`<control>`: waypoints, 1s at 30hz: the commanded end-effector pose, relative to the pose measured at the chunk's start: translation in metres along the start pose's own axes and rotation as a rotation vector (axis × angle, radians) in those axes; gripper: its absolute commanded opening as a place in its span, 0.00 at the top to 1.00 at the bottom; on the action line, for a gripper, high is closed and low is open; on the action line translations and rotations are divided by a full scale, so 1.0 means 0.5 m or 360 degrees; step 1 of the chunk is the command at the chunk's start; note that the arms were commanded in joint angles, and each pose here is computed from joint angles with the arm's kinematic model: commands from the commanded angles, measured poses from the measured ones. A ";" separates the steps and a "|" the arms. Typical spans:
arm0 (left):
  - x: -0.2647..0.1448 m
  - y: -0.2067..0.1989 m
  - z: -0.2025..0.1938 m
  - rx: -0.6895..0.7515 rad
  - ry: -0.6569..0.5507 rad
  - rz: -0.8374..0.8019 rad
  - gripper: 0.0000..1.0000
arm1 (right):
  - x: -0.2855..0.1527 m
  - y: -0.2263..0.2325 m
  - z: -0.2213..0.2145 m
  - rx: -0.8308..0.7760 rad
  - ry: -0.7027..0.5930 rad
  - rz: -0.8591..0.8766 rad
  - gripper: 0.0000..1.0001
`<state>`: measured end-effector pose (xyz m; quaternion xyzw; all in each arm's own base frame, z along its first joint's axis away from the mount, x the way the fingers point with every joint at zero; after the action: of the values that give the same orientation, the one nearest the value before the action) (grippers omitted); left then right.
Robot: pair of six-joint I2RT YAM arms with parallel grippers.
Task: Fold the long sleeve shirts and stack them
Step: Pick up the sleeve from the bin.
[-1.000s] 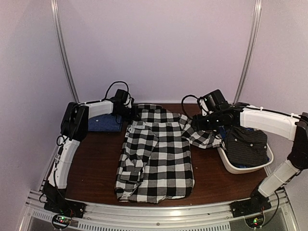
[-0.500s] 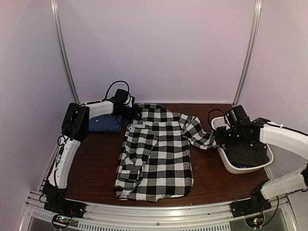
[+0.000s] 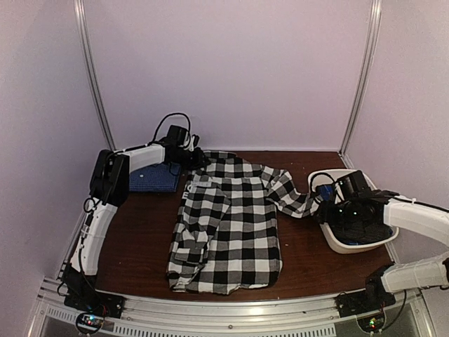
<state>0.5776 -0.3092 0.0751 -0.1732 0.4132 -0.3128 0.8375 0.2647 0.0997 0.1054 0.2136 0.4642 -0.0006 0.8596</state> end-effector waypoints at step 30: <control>-0.159 -0.156 0.096 0.0137 -0.0177 -0.0232 0.72 | -0.029 0.041 0.136 0.0032 -0.0386 0.0027 0.96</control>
<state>0.5590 -0.3102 0.1481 -0.1822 0.3770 -0.3516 0.8373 0.3000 0.0943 0.1347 0.2385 0.3872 -0.0174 0.8905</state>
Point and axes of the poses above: each gripper's point midway between its finger pads, its own x axis out along the fingers, its own y axis along the line the jaws close on, z = x × y, the point moved 2 cm from there along -x, back along the fingers, and after that the axes turned 6 degrees about x, right-handed, at the moved point
